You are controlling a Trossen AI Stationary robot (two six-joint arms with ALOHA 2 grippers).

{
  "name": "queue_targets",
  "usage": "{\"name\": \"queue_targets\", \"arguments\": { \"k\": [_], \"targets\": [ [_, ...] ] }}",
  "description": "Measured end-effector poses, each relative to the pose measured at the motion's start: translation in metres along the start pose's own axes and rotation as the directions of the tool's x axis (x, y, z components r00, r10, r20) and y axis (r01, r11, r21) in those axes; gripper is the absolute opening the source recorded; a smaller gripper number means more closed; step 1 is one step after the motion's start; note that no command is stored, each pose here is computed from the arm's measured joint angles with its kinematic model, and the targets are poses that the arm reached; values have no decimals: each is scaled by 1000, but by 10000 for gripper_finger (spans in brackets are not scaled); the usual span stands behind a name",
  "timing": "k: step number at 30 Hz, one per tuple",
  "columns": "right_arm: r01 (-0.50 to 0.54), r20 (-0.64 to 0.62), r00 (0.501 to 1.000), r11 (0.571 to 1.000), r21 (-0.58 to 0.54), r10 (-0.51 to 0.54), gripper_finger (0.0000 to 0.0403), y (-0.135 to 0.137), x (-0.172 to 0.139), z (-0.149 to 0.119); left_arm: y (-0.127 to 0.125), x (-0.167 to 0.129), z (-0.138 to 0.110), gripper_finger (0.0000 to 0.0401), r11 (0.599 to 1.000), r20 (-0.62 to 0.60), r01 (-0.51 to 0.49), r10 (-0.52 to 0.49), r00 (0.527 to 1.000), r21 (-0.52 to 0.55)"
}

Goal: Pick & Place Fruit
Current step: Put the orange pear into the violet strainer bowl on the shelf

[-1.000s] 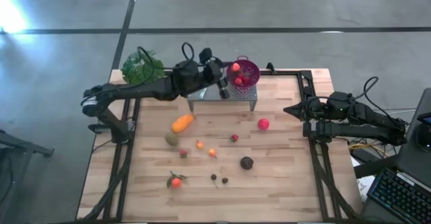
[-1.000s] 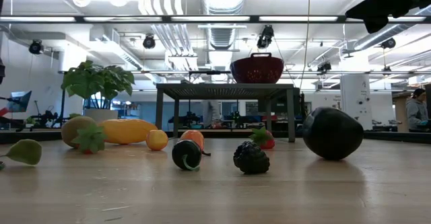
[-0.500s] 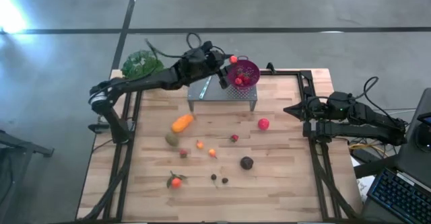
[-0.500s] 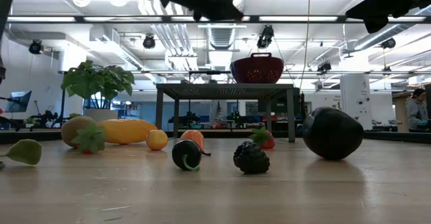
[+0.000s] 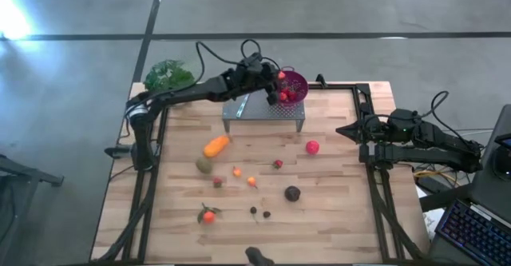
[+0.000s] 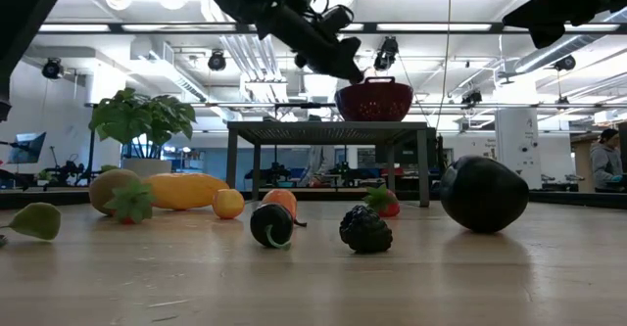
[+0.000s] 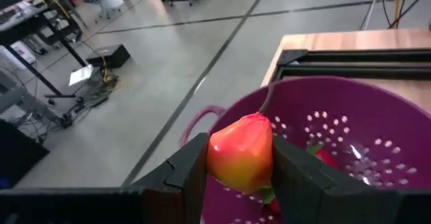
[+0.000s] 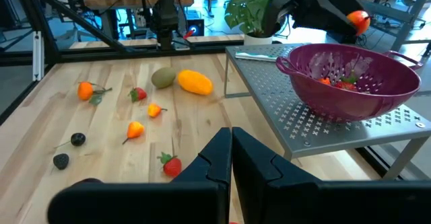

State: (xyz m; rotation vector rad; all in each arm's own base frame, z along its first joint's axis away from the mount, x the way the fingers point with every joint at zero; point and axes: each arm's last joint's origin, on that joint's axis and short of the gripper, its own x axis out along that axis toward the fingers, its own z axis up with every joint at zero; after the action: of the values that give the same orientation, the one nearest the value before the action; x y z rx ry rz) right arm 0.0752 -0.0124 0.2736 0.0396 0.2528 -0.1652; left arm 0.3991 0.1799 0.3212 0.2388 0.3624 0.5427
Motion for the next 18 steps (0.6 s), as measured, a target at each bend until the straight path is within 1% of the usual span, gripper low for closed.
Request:
{"name": "queue_targets", "arguments": {
  "k": [2,6,11,18],
  "targets": [
    [0,0,1000,1000,0,0,8,0,0,0,0,0,-2,147,1000,-1,-5,5,1000,0],
    [0,0,1000,1000,0,0,8,0,0,0,-2,3,-9,147,1000,-51,8,-8,999,11],
    [0,0,1000,1000,0,0,8,0,0,0,-2,3,-10,147,1000,-60,11,-10,998,13],
    [0,0,1000,1000,0,0,8,0,0,0,-3,2,-15,147,999,-103,31,-28,994,20]
  ]
}}
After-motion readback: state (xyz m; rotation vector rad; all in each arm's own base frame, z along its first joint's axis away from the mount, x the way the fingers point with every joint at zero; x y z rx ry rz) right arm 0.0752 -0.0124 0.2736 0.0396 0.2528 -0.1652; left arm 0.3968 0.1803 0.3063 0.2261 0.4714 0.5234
